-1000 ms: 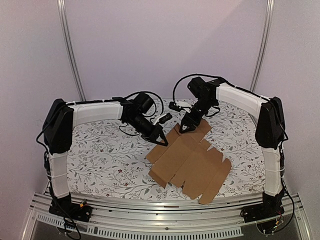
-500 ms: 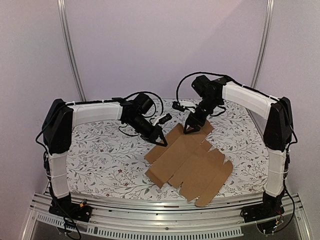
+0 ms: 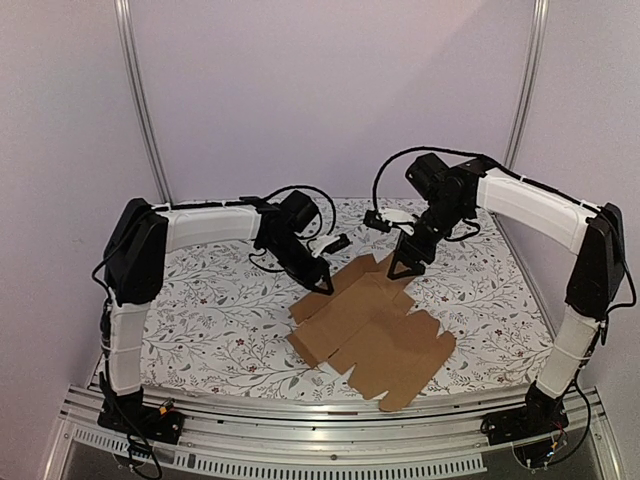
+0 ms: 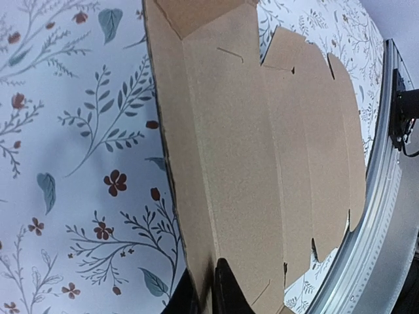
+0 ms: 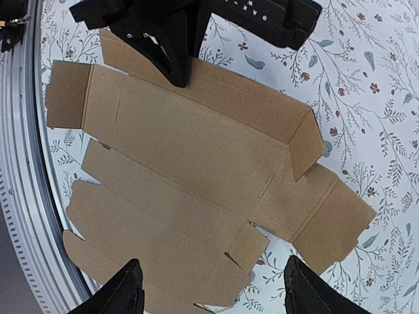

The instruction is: Fold the paper box

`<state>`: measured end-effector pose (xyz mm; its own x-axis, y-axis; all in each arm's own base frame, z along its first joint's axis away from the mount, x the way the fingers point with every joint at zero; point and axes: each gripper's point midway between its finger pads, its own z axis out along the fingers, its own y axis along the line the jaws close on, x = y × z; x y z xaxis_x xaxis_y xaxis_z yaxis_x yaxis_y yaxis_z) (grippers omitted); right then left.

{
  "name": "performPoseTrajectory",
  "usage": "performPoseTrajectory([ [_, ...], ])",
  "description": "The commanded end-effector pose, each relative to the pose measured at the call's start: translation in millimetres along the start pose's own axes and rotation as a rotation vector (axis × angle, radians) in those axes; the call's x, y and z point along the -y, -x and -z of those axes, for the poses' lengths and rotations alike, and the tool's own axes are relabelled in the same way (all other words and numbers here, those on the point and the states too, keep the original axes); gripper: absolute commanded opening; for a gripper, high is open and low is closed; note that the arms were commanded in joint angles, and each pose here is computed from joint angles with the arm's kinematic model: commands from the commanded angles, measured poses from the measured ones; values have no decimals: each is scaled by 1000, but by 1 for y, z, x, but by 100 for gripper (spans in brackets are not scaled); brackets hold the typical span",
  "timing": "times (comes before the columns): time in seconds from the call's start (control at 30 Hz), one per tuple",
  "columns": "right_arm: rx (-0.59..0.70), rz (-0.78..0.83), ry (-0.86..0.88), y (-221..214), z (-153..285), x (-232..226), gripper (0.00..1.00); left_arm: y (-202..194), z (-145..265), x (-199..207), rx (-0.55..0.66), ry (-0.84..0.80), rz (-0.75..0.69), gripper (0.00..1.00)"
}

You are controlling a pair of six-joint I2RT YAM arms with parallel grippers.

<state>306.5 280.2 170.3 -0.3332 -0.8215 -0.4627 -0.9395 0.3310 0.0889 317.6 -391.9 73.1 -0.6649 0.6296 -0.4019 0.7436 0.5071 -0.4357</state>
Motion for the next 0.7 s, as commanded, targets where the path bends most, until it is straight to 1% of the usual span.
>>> performPoseTrajectory([
  [0.0, 49, 60, -69, 25, 18, 13, 72, 23, -6, 14, 4, 89, -202, 10],
  [0.03, 46, 63, -71, 27, 19, 14, 72, 27, -9, 12, -9, 125, -222, 13],
  [0.07, 46, 69, -72, 29, 21, 15, 72, 32, -12, 6, -21, 164, -227, 19],
  [0.17, 29, 79, -53, 28, 18, 13, 72, 44, -5, -9, -15, 234, -173, 35],
  [0.23, 11, 108, -40, 25, 16, 12, 73, 46, 11, -12, 13, 244, -140, 42],
  [0.3, -23, 140, -24, 19, 12, 12, 73, 49, 34, -11, 66, 249, -91, 48],
  [0.33, -40, 156, -15, 18, 9, 13, 74, 47, 45, -13, 93, 255, -45, 54],
  [0.37, -55, 184, -8, 17, 7, 13, 74, 44, 55, -15, 120, 251, 5, 58],
  [0.4, -80, 195, 2, 14, -1, 17, 73, 39, 63, -17, 151, 241, 62, 60],
  [0.47, -114, 200, 7, 11, -14, 24, 74, 23, 65, -20, 188, 197, 171, 64],
  [0.6, -160, 189, 38, 8, -45, 36, 73, -9, 45, -36, 238, 105, 399, 66],
  [0.67, -174, 173, 52, 7, -59, 41, 73, -11, 33, -41, 251, 69, 436, 66],
])
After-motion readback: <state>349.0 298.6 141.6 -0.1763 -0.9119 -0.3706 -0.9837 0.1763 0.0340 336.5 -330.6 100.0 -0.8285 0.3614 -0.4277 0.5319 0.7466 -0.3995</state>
